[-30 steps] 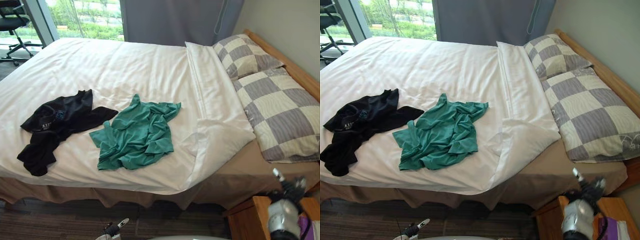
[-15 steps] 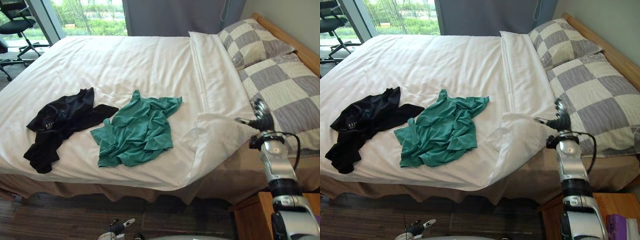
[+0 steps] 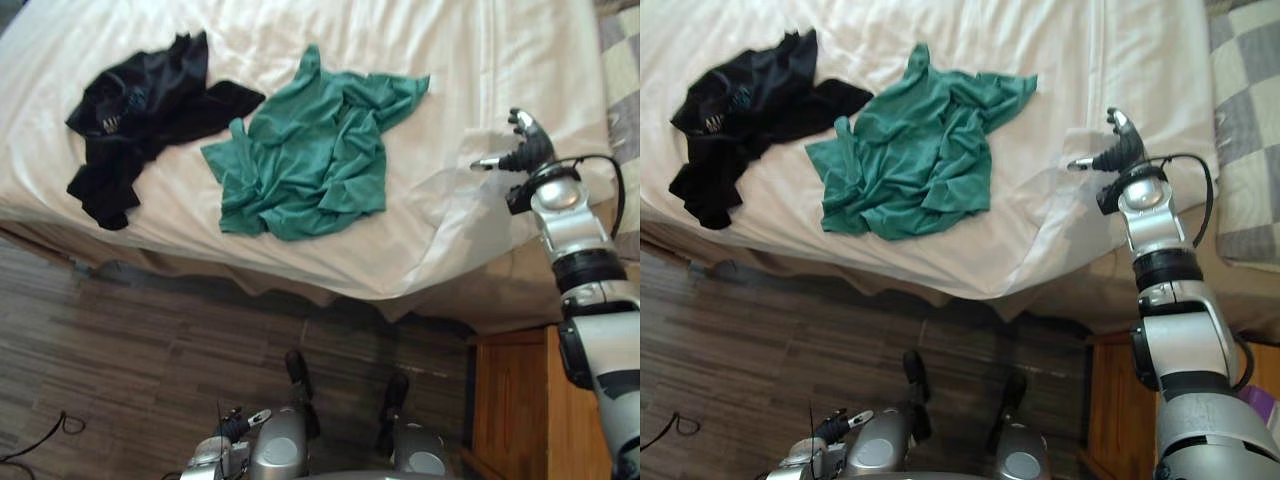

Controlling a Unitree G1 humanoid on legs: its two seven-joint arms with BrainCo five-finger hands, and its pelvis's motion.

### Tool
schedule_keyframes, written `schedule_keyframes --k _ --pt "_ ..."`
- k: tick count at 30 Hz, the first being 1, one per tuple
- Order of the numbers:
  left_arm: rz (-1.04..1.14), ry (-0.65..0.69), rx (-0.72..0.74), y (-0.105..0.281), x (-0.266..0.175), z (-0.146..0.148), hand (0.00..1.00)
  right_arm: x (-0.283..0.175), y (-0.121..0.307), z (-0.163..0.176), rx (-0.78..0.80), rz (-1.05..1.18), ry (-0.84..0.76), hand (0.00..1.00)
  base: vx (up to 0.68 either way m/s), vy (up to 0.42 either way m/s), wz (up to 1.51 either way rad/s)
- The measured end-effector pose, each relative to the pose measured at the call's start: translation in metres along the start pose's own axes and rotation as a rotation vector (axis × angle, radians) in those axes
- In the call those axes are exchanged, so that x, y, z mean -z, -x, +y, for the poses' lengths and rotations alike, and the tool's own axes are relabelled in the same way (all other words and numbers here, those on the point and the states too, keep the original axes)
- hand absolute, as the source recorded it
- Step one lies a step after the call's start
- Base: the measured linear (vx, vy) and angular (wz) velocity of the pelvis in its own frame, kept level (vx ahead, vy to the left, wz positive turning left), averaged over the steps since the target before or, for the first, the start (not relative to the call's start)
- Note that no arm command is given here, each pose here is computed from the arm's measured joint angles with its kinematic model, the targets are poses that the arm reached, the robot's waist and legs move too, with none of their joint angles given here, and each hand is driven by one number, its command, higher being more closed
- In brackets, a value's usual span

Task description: Tidy the bed and pick cloth on bed and put in laundry

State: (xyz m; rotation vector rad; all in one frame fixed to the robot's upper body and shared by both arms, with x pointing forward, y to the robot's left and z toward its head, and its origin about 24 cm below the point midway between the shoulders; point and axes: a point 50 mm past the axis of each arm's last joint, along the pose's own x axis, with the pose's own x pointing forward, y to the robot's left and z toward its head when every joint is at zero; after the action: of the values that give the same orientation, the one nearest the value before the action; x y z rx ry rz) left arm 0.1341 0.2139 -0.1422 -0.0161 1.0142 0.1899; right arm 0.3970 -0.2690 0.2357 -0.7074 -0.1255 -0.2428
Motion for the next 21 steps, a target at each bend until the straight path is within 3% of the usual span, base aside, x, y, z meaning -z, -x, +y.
schedule_keyframes --k 7,10,17,21 --pt "-0.056 -0.028 0.039 -0.002 -0.014 -0.009 0.0 0.01 -0.003 -0.018 -0.072 0.123 0.255 1.0 0.01 0.002 0.05" --pt "-0.065 -0.034 0.048 -0.002 -0.015 -0.01 0.0 0.011 -0.003 -0.021 -0.082 0.124 0.256 1.0 0.07 -0.032 0.04" --pt "-0.06 -0.076 0.059 -0.001 -0.012 -0.01 0.0 0.041 0.02 -0.009 -0.113 0.075 0.124 1.0 0.05 -0.036 0.04" --pt "-0.023 -0.131 0.019 0.002 0.001 0.003 0.0 0.097 0.065 0.013 -0.137 0.154 -0.017 1.0 0.03 -0.016 -0.2"
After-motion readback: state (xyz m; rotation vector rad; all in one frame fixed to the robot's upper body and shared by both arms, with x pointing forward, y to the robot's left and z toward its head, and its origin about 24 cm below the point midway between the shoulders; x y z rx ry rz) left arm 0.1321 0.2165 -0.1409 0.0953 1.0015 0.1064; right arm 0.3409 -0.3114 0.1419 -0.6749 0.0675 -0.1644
